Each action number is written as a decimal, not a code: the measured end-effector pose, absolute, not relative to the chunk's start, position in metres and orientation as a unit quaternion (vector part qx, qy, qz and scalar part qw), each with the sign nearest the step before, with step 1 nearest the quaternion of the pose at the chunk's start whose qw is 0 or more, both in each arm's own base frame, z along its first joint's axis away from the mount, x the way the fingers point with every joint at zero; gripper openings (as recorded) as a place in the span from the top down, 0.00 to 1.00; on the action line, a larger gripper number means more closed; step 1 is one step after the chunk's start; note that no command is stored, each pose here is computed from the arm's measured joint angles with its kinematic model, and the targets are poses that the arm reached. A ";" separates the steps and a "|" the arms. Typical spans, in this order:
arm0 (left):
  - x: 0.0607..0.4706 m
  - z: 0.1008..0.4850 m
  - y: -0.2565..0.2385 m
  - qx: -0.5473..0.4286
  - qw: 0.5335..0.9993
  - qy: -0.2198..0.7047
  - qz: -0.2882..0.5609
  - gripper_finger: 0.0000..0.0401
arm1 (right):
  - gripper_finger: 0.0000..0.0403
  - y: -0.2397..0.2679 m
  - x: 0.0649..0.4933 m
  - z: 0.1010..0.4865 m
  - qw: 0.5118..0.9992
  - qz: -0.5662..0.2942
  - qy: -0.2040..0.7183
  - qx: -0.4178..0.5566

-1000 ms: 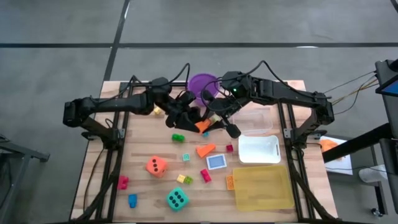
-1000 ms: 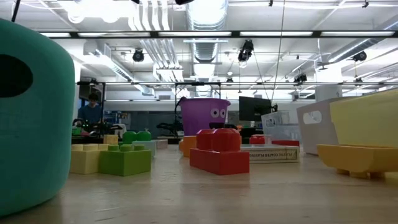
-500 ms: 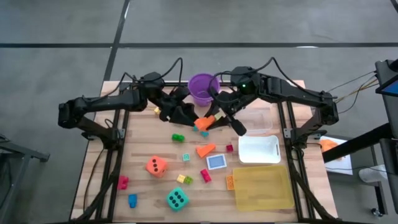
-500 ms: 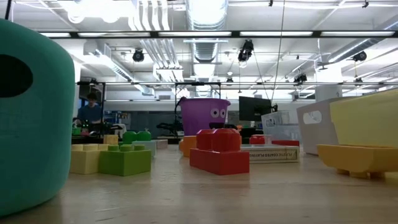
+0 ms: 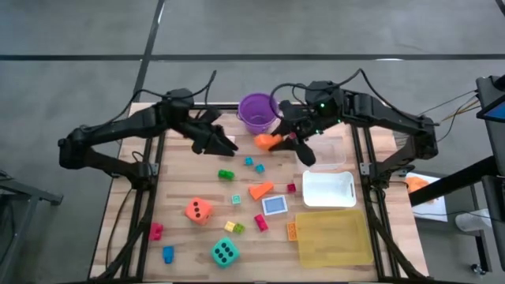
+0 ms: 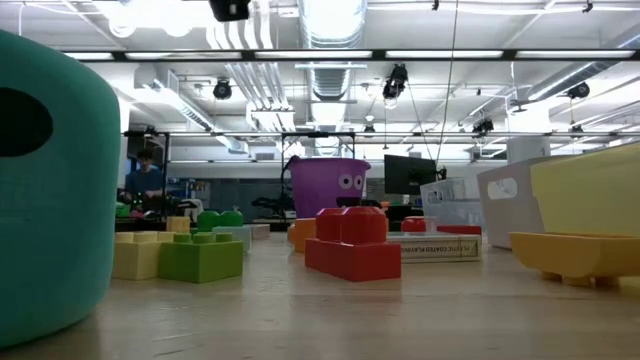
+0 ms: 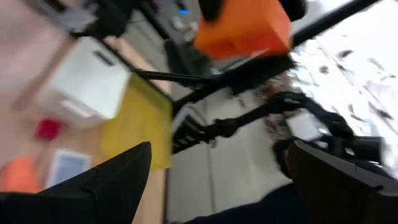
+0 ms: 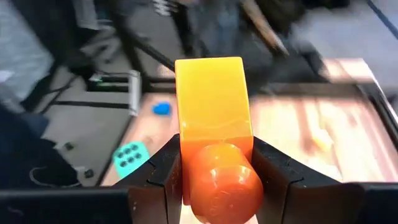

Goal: Pick & Place Toys
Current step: Put the orange game piece into the transparent bin

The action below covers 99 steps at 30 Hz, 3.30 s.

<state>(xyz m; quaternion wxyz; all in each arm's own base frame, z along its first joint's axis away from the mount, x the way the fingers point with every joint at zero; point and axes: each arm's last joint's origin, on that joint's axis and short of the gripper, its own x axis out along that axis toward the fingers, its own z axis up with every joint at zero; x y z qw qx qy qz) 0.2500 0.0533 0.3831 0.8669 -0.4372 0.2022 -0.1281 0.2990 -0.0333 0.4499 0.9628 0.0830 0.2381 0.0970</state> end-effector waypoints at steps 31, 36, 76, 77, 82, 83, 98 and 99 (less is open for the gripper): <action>0.181 0.359 0.030 -0.437 0.808 0.373 0.132 0.09 | 0.69 -0.107 0.198 0.282 0.722 -0.305 0.521 0.338; 0.176 0.354 0.025 -0.427 0.794 0.402 0.164 0.09 | 0.69 -0.106 0.193 0.250 0.672 -0.326 0.558 0.362; 0.175 0.352 0.022 -0.402 0.799 0.411 0.177 0.09 | 0.69 -0.100 0.192 0.172 0.715 -0.165 0.665 0.140; 0.175 0.352 0.022 -0.402 0.799 0.411 0.177 0.09 | 0.69 -0.100 0.192 0.171 0.716 -0.164 0.664 0.139; 0.175 0.352 0.022 -0.402 0.799 0.411 0.177 0.09 | 0.69 -0.100 0.192 0.168 0.719 -0.159 0.664 0.132; 0.175 0.352 0.022 -0.402 0.799 0.411 0.177 0.09 | 0.69 -0.100 0.192 0.168 0.720 -0.158 0.663 0.132; 0.175 0.352 0.022 -0.399 0.800 0.412 0.175 0.09 | 0.69 -0.098 0.191 0.164 0.728 -0.136 0.658 0.136; 0.175 0.352 0.022 -0.399 0.800 0.412 0.176 0.09 | 0.69 -0.098 0.191 0.164 0.728 -0.136 0.658 0.136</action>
